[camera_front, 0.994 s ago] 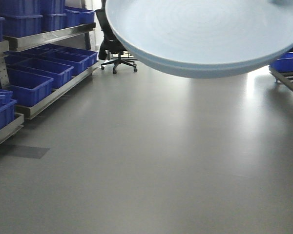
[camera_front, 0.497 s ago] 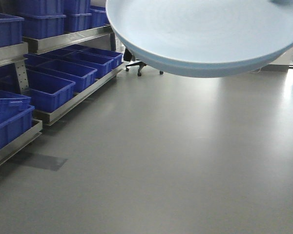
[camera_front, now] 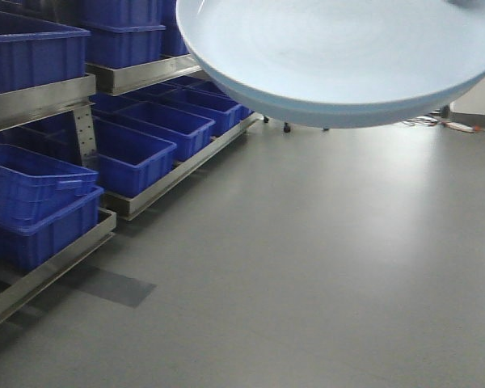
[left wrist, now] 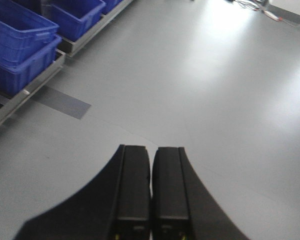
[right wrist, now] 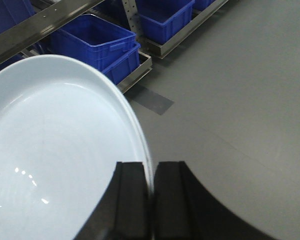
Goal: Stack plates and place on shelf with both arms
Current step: 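Drive the base toward the shelf of blue bins, holding the plate stack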
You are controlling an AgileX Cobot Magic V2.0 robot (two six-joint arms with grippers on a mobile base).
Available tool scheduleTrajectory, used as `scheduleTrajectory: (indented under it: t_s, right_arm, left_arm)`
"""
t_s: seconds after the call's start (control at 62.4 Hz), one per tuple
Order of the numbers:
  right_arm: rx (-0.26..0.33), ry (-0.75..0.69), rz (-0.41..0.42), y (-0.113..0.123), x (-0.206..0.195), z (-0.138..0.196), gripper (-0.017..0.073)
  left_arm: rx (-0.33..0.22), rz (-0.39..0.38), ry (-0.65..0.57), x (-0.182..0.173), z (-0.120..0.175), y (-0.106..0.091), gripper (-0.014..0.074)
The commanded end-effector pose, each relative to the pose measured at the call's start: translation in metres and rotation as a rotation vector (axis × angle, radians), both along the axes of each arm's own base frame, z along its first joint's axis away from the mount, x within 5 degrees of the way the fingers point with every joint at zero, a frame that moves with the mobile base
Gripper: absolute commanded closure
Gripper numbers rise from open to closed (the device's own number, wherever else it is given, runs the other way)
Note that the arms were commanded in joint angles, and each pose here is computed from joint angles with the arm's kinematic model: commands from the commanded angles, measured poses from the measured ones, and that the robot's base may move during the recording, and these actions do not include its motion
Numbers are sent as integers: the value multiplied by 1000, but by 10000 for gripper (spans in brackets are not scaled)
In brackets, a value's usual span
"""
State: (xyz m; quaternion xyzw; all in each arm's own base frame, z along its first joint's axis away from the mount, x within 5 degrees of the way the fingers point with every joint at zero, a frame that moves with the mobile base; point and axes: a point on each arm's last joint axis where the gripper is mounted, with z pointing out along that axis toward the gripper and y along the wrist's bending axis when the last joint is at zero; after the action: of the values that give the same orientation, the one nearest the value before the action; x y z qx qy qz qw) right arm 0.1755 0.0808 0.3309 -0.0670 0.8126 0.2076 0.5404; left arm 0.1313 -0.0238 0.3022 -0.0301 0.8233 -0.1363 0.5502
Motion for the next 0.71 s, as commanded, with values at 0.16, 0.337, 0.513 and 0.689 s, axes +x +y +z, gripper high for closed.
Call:
scheduleTrajectory:
  t_s: [0.16, 0.337, 0.513, 0.689]
  right_arm:
    - [60, -143, -13, -1, 0, 24, 511]
    - [60, -143, -13, -1, 0, 24, 511]
    - [60, -143, -13, -1, 0, 24, 511]
    - [60, -143, -13, -1, 0, 24, 511]
  left_arm:
    - [-32, 16, -111, 2, 17, 0, 493]
    - [-32, 16, -111, 2, 17, 0, 493]
    - [-32, 16, -111, 2, 17, 0, 493]
    - [-32, 16, -111, 2, 17, 0, 493]
